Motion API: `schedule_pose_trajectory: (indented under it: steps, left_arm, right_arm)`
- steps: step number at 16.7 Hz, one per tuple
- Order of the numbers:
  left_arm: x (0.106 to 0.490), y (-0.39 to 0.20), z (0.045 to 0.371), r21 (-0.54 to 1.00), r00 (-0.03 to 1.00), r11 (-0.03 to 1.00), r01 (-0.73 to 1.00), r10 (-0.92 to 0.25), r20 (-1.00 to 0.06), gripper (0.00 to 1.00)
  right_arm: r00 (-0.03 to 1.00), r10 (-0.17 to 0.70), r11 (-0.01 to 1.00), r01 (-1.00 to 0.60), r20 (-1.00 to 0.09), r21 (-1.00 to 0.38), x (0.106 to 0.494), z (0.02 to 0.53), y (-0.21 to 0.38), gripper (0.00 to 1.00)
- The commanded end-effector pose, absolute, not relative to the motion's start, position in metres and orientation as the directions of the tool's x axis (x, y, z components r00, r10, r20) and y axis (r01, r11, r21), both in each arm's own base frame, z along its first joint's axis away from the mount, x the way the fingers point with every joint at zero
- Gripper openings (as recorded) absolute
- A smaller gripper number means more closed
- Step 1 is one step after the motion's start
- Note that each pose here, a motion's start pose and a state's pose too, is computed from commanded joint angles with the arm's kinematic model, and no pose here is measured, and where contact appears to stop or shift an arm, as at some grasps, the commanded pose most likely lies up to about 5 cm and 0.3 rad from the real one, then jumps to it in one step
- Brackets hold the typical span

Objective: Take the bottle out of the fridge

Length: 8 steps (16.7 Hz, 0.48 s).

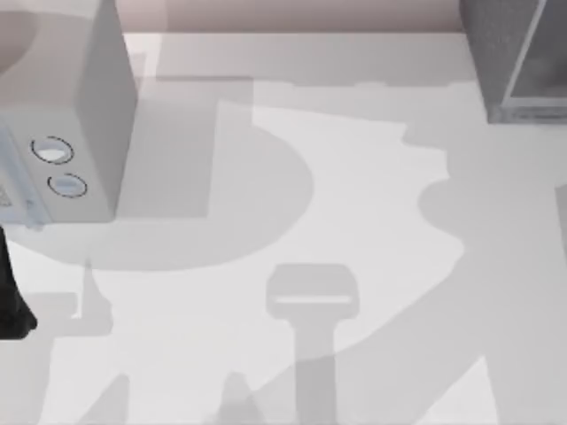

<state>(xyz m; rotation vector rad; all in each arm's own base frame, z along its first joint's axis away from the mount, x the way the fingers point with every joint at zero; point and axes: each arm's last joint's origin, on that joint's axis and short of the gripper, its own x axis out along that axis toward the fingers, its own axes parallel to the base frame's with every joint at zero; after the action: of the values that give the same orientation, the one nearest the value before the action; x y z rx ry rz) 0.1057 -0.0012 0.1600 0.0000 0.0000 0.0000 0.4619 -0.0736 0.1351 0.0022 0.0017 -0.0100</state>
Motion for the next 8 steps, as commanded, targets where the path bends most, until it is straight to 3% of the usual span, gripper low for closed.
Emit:
schedule_pose_trajectory:
  steps: [8]
  left_arm:
    - [0.106, -0.001, 0.160, 0.000, 1.000, 1.000, 0.000, 0.000, 0.000, 1.00]
  right_arm:
    - [1.000, -0.013, 1.000, 0.013, -0.018, 0.007, 0.461, 0.168, -0.075, 0.00]
